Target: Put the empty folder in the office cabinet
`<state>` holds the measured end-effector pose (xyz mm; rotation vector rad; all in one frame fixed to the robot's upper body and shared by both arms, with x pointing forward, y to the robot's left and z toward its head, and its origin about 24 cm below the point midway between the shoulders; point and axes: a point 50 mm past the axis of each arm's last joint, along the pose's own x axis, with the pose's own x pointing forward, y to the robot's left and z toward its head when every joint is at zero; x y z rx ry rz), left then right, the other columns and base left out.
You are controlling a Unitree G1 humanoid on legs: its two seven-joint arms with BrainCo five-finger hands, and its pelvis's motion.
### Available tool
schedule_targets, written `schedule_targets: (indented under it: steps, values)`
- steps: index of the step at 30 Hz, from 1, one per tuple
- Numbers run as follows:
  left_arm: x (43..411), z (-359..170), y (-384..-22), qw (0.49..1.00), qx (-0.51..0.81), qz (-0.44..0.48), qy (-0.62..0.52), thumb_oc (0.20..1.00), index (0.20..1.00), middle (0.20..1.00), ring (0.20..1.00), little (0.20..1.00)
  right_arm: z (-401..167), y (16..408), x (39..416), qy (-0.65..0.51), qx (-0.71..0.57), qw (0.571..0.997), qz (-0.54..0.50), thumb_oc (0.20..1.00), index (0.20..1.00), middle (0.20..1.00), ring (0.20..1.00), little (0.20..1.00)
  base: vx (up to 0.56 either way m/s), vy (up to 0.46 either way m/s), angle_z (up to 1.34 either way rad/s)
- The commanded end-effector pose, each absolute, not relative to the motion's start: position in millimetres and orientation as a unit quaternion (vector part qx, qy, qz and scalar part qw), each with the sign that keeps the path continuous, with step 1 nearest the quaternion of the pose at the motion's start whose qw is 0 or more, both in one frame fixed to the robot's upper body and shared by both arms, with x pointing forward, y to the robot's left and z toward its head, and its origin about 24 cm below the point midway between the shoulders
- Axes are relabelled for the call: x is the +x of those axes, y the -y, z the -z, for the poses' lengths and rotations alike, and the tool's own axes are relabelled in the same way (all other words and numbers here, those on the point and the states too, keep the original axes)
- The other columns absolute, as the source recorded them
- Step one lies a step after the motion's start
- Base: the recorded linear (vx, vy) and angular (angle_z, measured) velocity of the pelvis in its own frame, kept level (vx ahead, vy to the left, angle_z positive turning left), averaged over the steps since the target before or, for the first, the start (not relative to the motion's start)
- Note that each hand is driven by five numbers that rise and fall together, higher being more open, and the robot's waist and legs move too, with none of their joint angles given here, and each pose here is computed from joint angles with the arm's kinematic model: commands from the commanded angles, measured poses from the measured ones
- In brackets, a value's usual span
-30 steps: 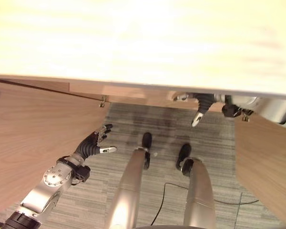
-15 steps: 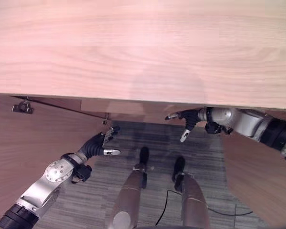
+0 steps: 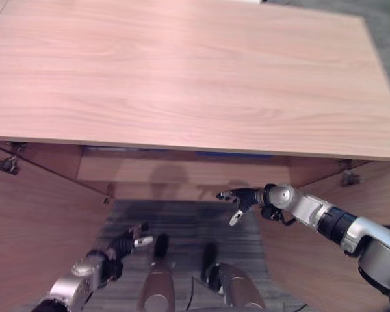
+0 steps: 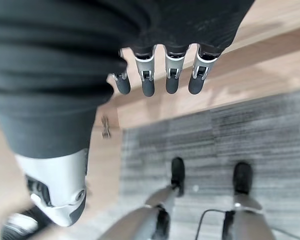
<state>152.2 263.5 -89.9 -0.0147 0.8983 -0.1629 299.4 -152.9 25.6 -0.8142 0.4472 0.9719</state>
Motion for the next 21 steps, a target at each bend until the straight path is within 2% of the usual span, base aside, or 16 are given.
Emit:
schedule_targets:
  steps: [1, 4, 7, 10, 15, 21]
  values:
    - [120.3, 121.3, -264.8, 0.866, 0.032, 0.037, -0.498, 1.0, 1.0, 1.0, 1.0, 1.0, -20.8, 157.4, 297.9, -0.19, -0.349, 0.815, -0.421, 1.0, 1.0, 1.0, 1.0, 1.0, 0.14, 0.259, -0.13]
    - [76.6, 152.3, -266.3, 0.806, 0.005, -0.051, -0.589, 1.0, 1.0, 1.0, 1.0, 1.0, 24.0, 181.6, 274.4, -0.247, -0.228, 0.888, -0.315, 1.0, 1.0, 1.0, 1.0, 1.0, 0.09, 0.298, -0.19]
    - [40.3, 160.8, -268.3, 0.76, 0.015, -0.084, -0.645, 1.0, 1.0, 1.0, 1.0, 1.0, 62.7, 194.6, 239.4, -0.314, -0.166, 0.899, -0.255, 1.0, 1.0, 1.0, 1.0, 1.0, 0.0, 0.276, -0.24]
    - [22.8, 162.4, -268.0, 0.743, 0.008, -0.094, -0.662, 1.0, 1.0, 1.0, 1.0, 1.0, 81.2, 200.5, 217.8, -0.351, -0.126, 0.902, -0.219, 1.0, 1.0, 1.0, 1.0, 1.0, -0.09, 0.202, -0.3]
    - [48.4, 162.8, -258.7, 0.771, 0.008, -0.074, -0.632, 1.0, 1.0, 1.0, 1.0, 1.0, 122.8, 198.7, 174.5, -0.448, -0.076, 0.877, -0.156, 1.0, 1.0, 1.0, 1.0, 1.0, -0.28, 0.262, -0.39]
    - [53.4, 165.6, -247.2, 0.773, 0.017, -0.053, -0.631, 1.0, 1.0, 1.0, 1.0, 1.0, 135.4, 211.0, 151.9, -0.47, 0.0, 0.882, -0.044, 1.0, 1.0, 1.0, 1.0, 1.0, -0.12, 0.127, -0.41]
